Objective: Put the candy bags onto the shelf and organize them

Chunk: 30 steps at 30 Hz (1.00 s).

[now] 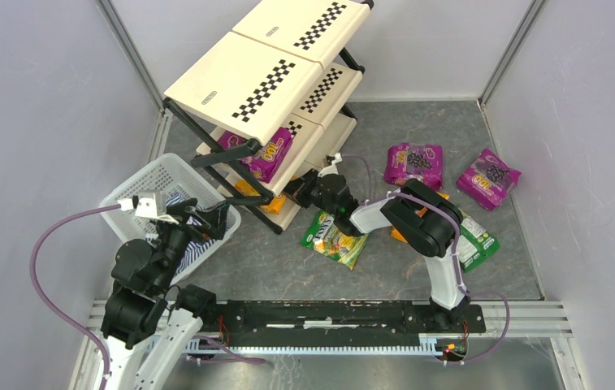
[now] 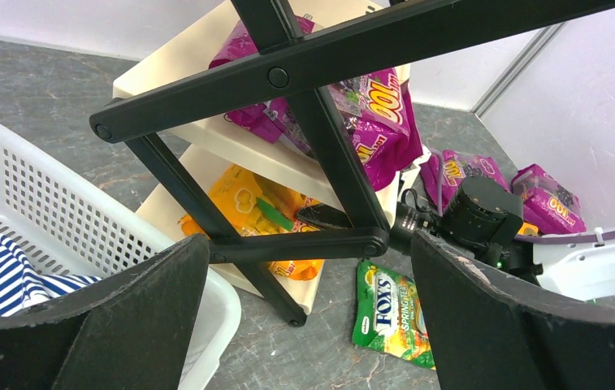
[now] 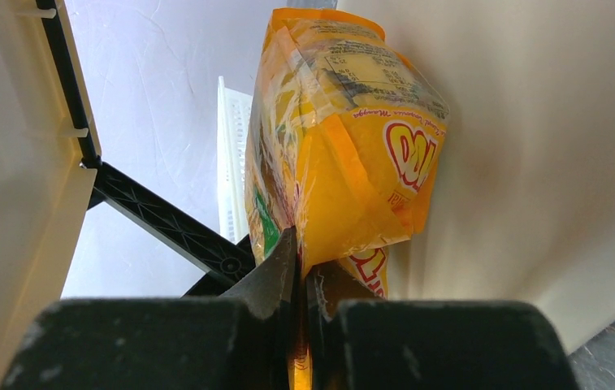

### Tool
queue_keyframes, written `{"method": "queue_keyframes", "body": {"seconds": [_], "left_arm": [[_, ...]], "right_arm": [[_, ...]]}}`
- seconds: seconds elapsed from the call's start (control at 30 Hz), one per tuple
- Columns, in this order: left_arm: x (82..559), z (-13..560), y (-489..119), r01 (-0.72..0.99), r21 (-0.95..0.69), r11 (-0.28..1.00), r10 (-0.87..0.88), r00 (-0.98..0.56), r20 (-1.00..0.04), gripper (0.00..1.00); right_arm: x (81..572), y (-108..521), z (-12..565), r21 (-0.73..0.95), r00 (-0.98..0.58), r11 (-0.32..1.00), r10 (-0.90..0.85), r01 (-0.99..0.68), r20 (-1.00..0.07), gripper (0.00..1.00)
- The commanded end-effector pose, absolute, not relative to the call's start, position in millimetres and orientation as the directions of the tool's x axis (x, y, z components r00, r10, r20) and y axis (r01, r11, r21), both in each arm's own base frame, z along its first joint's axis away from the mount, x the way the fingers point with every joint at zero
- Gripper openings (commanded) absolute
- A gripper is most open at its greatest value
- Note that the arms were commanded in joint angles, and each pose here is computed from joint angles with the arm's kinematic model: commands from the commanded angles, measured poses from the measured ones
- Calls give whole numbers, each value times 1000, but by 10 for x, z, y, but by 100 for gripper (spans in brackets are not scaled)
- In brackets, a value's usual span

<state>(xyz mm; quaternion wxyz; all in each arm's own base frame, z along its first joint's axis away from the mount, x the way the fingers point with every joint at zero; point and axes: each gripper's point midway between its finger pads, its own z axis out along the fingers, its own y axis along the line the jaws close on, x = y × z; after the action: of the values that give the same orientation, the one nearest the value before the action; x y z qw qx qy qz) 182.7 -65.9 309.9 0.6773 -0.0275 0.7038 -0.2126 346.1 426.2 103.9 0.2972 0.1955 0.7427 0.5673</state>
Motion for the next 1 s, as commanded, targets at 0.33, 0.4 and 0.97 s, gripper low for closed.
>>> {"method": "queue_keyframes", "body": {"seconds": [0.33,0.4,0.97], "left_arm": [[1862,3184,-659,268,-288,919,-289,-38,-957,100],[1861,3187,-660,269,-288,919,-289,-38,-957,100],[1855,3185,-669,275,-287,918,-288,-39,-957,100]], "right_arm": [[3393,4439,1274,949,-761,243,571,-203,-309,25],[3338,4415,1310,941,-762,248,556,-231,-333,34],[2392,3330,1051,581,-645,542,92,-607,-759,72]]}}
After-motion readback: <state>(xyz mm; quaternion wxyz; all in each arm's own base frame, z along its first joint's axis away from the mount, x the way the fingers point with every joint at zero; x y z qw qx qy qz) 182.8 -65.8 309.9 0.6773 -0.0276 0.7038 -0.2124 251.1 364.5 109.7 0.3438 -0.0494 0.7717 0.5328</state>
